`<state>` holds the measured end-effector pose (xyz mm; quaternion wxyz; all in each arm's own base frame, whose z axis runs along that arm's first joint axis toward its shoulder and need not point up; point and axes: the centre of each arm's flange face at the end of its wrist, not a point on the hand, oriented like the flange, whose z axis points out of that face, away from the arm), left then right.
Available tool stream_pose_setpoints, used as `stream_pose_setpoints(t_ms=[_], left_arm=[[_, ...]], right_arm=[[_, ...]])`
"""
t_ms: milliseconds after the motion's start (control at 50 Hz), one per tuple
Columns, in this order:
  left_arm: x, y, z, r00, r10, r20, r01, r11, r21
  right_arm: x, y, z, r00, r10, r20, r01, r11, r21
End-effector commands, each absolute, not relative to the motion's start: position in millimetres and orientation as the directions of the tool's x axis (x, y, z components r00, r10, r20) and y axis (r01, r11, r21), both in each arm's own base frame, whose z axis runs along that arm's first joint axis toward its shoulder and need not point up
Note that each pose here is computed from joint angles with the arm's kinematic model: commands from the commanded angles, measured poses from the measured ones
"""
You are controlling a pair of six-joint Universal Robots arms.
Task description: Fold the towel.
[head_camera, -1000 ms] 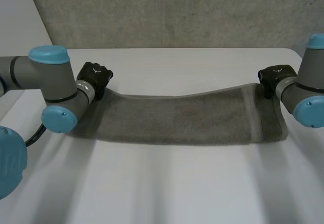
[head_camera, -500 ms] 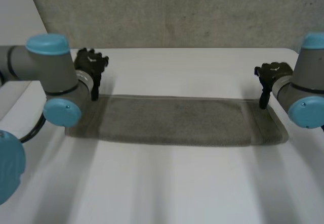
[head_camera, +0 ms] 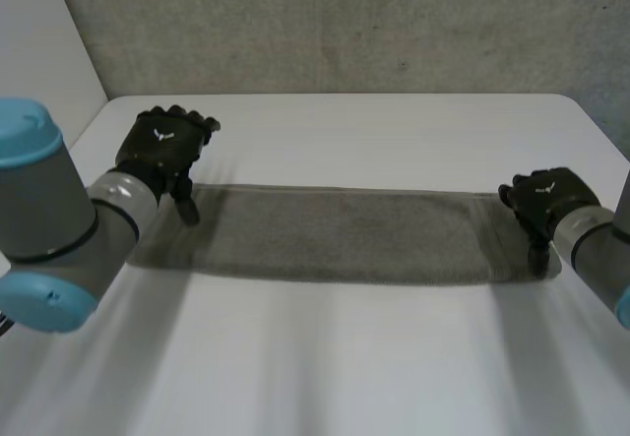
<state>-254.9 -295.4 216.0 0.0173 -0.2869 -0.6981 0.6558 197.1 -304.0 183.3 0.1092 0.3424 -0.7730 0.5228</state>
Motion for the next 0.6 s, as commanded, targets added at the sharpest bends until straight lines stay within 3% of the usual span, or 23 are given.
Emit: stream_pose_setpoints(t_ms=[20, 180, 420, 520, 600], left_arm=[[-250, -274, 201, -0.828, 0.448, -0.336, 0.372, -0.008, -0.928], [-249, -269, 193, -0.835, 0.452, -0.314, 0.354, 0.004, -0.935], [-250, -266, 190, -0.832, 0.461, -0.308, 0.353, 0.011, -0.936], [-250, -264, 188, -0.830, 0.466, -0.307, 0.355, 0.017, -0.935], [-250, -263, 188, -0.830, 0.466, -0.307, 0.356, 0.018, -0.934]], right_arm=[[198, -298, 161, -0.740, -0.437, 0.511, -0.635, 0.206, -0.744], [200, -305, 135, -0.729, -0.458, 0.509, -0.650, 0.228, -0.725], [193, -318, 123, -0.731, -0.444, 0.518, -0.656, 0.248, -0.713], [184, -328, 127, -0.745, -0.397, 0.536, -0.652, 0.262, -0.712], [161, -342, 148, -0.762, -0.277, 0.586, -0.647, 0.267, -0.715]])
